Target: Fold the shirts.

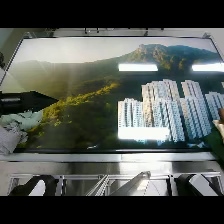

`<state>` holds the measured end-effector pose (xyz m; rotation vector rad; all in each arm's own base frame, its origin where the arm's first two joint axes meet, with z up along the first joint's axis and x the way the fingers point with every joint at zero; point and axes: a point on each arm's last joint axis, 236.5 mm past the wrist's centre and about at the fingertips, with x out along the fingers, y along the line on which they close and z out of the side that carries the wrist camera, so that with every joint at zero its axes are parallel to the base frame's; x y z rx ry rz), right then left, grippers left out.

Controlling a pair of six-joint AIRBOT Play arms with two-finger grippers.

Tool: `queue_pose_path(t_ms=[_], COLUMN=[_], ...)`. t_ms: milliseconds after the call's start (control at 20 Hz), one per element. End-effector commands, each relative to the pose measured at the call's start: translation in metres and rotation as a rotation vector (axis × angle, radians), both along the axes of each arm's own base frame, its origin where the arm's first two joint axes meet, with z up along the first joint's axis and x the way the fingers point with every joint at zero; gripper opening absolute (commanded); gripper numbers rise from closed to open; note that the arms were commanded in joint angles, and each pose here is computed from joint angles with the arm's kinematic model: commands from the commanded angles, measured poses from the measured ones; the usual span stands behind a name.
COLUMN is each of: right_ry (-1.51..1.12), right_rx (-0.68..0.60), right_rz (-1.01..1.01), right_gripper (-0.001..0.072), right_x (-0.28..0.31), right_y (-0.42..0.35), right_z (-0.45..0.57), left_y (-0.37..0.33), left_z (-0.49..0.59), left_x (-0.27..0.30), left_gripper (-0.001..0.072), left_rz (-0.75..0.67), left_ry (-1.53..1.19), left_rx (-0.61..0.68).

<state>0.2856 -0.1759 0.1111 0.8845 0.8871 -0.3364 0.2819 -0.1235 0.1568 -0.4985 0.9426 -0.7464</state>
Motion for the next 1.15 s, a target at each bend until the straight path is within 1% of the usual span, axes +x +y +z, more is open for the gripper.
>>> queue_pose_path(t_ms=[0,100,150,250,300,500,650,850,1100], right_ry=[-0.214,-0.281,-0.330,-0.442,-0.461,-0.452,-0.434,-0.433,-0.433], right_rx=[0.025,-0.002,-0.019,-0.036,-0.007,0.034,0.072,0.073,0.073], right_rz=[0.400,0.582,0.634,0.683,0.681,0.705,0.728,0.729,0.729], right_gripper=[0.0016,0.0016,0.0016,0.0016,0.0015,0.0016,0.0018,0.0017,0.0017], right_x=[0.038,0.022,0.013,-0.002,-0.011,-0.022,-0.028,-0.029,-0.029], right_y=[0.146,0.223,0.252,0.292,0.304,0.319,0.326,0.326,0.326], right_z=[0.050,0.051,0.047,0.037,0.031,0.022,0.021,0.021,0.021], left_y=[-0.005,-0.023,-0.036,-0.055,-0.063,-0.084,-0.097,-0.110,-0.112], left_z=[-0.006,-0.023,-0.033,-0.056,-0.066,-0.084,-0.088,-0.100,-0.111], left_x=[0.000,-0.012,-0.020,-0.034,-0.043,-0.063,-0.066,-0.068,-0.064], left_gripper=[0.0013,0.0013,0.0014,0.0016,0.0016,0.0016,0.0012,0.0010,0.0001], left_rz=[-0.021,-0.051,-0.066,-0.084,-0.105,-0.206,-0.270,-0.339,-0.331], left_ry=[-0.031,-0.055,-0.059,-0.062,-0.053,0.014,0.054,0.128,0.182], left_rx=[0.052,0.089,0.085,0.082,0.081,0.079,0.082,0.087,0.082])
